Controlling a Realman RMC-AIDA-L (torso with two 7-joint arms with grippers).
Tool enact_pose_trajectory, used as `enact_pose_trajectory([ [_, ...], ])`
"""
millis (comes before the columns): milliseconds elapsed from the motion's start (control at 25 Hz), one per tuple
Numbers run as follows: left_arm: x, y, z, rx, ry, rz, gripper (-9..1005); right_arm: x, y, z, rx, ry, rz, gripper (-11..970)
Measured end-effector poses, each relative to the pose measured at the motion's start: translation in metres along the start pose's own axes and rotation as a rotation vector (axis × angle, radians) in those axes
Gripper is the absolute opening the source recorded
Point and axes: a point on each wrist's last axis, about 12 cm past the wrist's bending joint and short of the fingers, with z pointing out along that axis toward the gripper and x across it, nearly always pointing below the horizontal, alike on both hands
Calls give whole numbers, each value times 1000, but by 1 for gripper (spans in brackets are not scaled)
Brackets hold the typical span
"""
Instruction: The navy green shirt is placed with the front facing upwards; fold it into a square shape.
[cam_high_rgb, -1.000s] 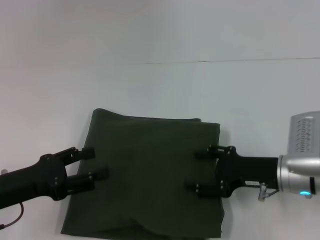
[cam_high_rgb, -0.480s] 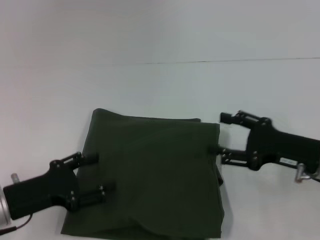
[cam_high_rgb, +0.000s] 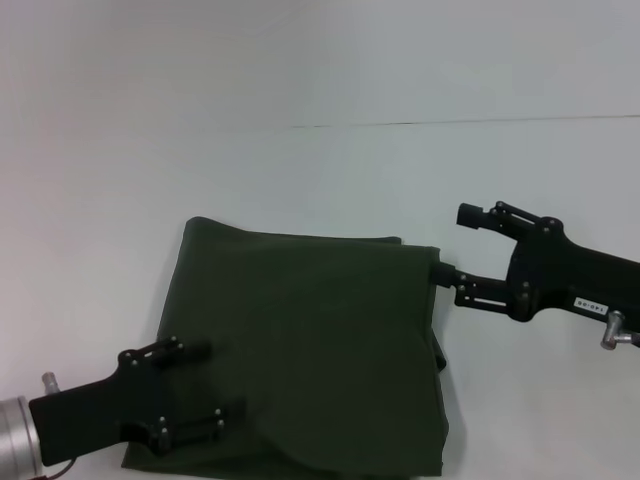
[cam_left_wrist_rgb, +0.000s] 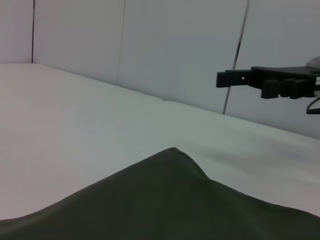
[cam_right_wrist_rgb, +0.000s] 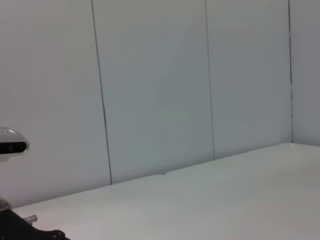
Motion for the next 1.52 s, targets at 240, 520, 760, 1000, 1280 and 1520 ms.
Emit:
enact_pose_trajectory([
  [240, 3, -3, 4, 14, 15, 16, 842, 0, -2, 1, 11, 5, -3, 899],
  [520, 11, -4, 4, -15, 36, 77, 843, -1, -3, 2, 14, 6, -4, 899],
  [760, 21, -7, 5, -44, 58, 126, 842, -1, -3, 2, 14, 6, -3, 899],
  [1000, 25, -10, 1, -44, 58, 123, 843, -1, -4, 2, 19, 3, -2, 899],
  [1280, 7, -8, -10, -57, -104, 28, 842, -2, -5, -1, 29, -5, 10, 900],
  [1520, -30, 23, -30, -66, -163, -331, 842, -4, -13, -14, 57, -3, 237, 900],
])
